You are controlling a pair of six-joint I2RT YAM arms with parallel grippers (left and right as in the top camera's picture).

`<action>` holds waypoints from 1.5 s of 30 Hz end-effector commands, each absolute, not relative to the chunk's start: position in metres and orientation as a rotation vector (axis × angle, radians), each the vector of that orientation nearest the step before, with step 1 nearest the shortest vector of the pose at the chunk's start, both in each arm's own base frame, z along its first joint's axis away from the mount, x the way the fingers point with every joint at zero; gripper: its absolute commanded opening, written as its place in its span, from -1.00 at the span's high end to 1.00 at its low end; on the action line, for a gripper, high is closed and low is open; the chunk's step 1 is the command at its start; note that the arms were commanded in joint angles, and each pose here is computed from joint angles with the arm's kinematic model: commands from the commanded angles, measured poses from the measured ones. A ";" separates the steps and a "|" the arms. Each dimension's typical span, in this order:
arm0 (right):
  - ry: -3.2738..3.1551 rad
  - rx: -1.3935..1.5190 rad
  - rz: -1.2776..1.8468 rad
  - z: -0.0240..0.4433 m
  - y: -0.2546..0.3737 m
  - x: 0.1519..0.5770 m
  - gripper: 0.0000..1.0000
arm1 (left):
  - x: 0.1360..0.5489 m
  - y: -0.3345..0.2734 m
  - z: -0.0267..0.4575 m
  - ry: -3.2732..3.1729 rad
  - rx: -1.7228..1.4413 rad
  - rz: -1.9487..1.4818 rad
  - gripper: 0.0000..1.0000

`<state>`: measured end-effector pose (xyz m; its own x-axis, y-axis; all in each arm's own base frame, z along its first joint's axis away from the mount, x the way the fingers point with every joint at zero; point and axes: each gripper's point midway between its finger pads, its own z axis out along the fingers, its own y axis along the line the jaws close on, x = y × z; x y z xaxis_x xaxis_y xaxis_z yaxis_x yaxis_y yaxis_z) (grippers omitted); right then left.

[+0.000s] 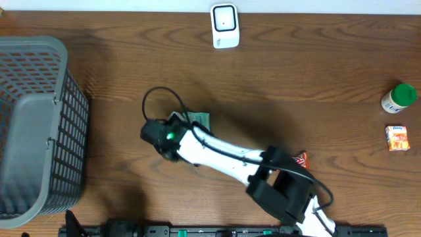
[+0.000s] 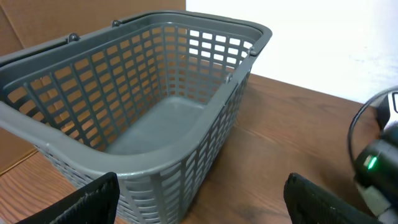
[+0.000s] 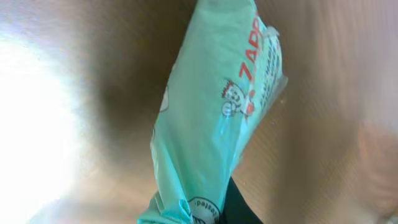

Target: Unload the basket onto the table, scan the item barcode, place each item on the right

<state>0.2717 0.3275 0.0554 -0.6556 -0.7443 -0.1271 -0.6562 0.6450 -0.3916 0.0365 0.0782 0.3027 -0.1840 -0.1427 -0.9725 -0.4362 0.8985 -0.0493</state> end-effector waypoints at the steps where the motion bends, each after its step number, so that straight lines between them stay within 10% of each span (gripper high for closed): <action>1: 2.744 -1.146 0.132 0.114 0.358 0.244 0.98 | 0.036 0.078 0.303 1.754 -0.444 0.279 -0.69; 20: 2.984 -0.693 1.571 0.095 0.285 0.256 0.98 | 0.036 0.078 0.303 1.754 -0.444 0.279 -0.69; 33: 3.295 -0.279 0.655 0.023 0.169 0.302 -0.05 | 0.036 0.078 0.303 1.755 -0.444 0.279 -0.69; 39: 3.174 -0.289 0.667 0.040 0.176 0.337 0.03 | 0.036 0.078 0.303 1.755 -0.444 0.279 -0.69; 43: 2.998 -0.366 0.660 0.044 0.195 0.372 -0.75 | 0.036 0.078 0.303 1.754 -0.444 0.279 -0.69; 45: 2.930 -0.403 0.665 0.046 0.206 0.383 -0.68 | 0.036 0.078 0.303 1.755 -0.444 0.279 -0.70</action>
<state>0.3736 0.1929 0.0403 -0.9713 -0.2138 -0.1048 -0.2381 0.8747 0.4221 0.0365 0.0782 0.3026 -0.1844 -0.1427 -0.9724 -0.4362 0.8985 -0.0491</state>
